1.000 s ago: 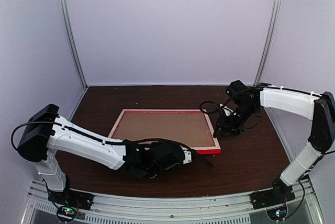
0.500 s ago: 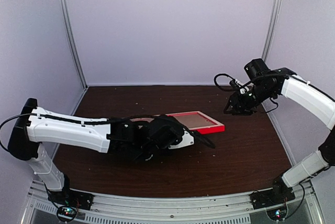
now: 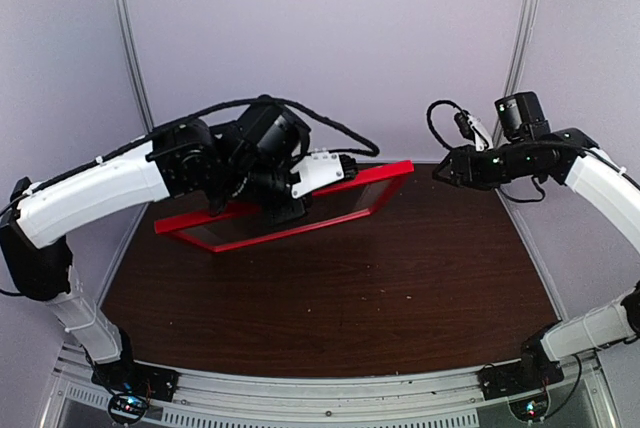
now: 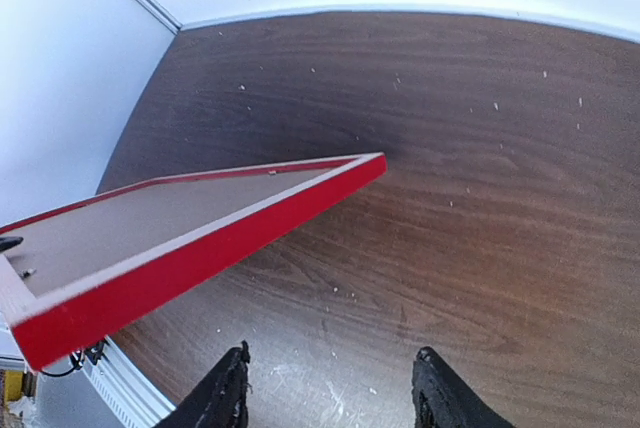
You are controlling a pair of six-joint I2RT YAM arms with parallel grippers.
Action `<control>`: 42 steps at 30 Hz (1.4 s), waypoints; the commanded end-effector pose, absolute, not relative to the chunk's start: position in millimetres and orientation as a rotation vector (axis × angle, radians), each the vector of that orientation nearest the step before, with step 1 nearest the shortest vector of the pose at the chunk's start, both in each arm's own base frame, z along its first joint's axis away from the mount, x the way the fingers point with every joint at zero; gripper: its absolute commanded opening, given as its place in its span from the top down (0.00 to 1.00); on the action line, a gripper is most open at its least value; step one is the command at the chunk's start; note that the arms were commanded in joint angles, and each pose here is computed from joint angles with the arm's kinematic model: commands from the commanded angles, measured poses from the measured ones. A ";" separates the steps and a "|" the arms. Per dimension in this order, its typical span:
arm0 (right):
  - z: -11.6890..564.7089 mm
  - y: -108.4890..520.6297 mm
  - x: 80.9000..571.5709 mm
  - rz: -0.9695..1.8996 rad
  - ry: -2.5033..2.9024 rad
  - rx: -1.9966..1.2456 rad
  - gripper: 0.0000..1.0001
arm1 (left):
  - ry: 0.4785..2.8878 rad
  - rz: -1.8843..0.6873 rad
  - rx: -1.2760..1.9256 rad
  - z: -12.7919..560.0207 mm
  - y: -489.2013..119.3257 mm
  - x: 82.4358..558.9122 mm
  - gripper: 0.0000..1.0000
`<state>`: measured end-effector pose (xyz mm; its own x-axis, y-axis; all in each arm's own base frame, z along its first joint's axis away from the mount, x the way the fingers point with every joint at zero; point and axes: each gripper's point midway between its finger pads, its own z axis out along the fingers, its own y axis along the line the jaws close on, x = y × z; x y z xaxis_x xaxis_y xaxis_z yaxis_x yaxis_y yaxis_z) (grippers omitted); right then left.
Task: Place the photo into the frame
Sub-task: Turn over the photo frame, then pass from the left arm to the right
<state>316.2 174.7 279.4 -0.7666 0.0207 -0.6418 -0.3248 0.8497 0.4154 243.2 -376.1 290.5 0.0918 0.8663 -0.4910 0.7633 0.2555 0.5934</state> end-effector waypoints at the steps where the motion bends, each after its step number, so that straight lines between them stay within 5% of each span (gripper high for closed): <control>1: 309.3 189.4 320.5 0.770 2.156 -0.338 0.43 | 1.675 -0.019 1.412 357.4 -356.8 245.4 1.00; 16: 351.5 237.1 294.2 0.832 1.904 -0.703 0.15 | 1.771 -0.184 1.559 368.8 -327.3 250.2 1.00; 42: 339.7 299.7 238.7 0.592 1.830 -1.348 0.16 | 1.708 -0.428 1.786 342.5 -353.0 236.5 1.00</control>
<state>236.7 303.1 351.2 -0.1683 -0.5024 -0.8481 -0.9420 0.3354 -0.0117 238.1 -336.9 313.1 0.0343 0.8515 -0.5232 0.9814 0.0702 0.1786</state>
